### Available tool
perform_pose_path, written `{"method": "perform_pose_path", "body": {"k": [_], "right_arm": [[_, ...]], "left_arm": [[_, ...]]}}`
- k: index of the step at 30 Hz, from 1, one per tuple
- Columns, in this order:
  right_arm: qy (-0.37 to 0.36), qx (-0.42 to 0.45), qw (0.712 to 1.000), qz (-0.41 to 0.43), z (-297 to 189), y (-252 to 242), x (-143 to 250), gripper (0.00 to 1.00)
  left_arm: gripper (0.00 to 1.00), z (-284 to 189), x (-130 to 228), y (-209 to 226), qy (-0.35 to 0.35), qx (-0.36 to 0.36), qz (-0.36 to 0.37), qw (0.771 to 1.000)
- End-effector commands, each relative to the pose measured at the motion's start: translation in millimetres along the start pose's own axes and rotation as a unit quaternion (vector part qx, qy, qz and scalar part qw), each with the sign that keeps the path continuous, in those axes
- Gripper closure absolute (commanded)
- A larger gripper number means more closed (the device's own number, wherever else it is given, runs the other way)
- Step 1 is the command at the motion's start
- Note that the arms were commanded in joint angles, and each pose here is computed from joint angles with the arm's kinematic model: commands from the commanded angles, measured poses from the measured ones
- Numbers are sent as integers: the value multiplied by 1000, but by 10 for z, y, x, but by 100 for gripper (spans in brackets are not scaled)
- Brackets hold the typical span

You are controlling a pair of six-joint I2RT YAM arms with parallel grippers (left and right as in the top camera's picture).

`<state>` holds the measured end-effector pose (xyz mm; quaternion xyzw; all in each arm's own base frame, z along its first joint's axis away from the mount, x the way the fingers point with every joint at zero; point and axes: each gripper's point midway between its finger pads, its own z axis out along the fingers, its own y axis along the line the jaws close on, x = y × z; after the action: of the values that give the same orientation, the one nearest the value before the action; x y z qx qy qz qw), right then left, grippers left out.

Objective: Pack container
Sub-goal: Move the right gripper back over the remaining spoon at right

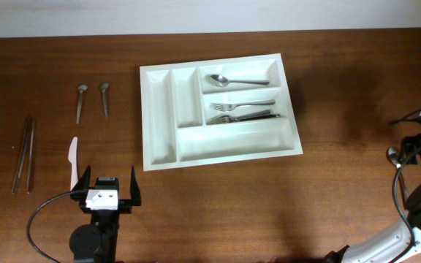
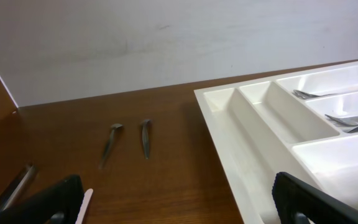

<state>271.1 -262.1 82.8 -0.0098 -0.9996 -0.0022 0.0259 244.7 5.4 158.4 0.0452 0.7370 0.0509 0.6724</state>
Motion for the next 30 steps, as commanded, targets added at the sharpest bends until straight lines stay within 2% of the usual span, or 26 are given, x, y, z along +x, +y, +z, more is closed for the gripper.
{"method": "perform_pose_path", "body": {"k": [1, 9, 11, 16, 21, 26, 30], "right_arm": [[17, -22, 1000, -2, 220, 32, 0, 1], [41, -22, 999, -10, 374, -7, 37, 1], [41, -21, 999, -2, 371, -10, 41, 3], [43, -26, 998, 40, 282, 52, 78, 1], [20, -39, 998, 55, -18, 198, 124, 1], [-31, -10, 993, 116, -486, 251, 163, 1], [-68, 34, 990, 121, -926, 304, 314, 1]], "left_arm": [[1, 1, 12, -5, 0, 0, 8, 1000], [1, 1, 12, -5, 0, 0, 8, 1000], [1, 1, 12, -5, 0, 0, 8, 1000], [1, 1, 12, -5, 0, 0, 8, 1000], [1, 1, 12, -5, 0, 0, 8, 1000], [1, 1, 12, -5, 0, 0, 8, 1000], [1, 1, 12, -5, 0, 0, 8, 1000]]}}
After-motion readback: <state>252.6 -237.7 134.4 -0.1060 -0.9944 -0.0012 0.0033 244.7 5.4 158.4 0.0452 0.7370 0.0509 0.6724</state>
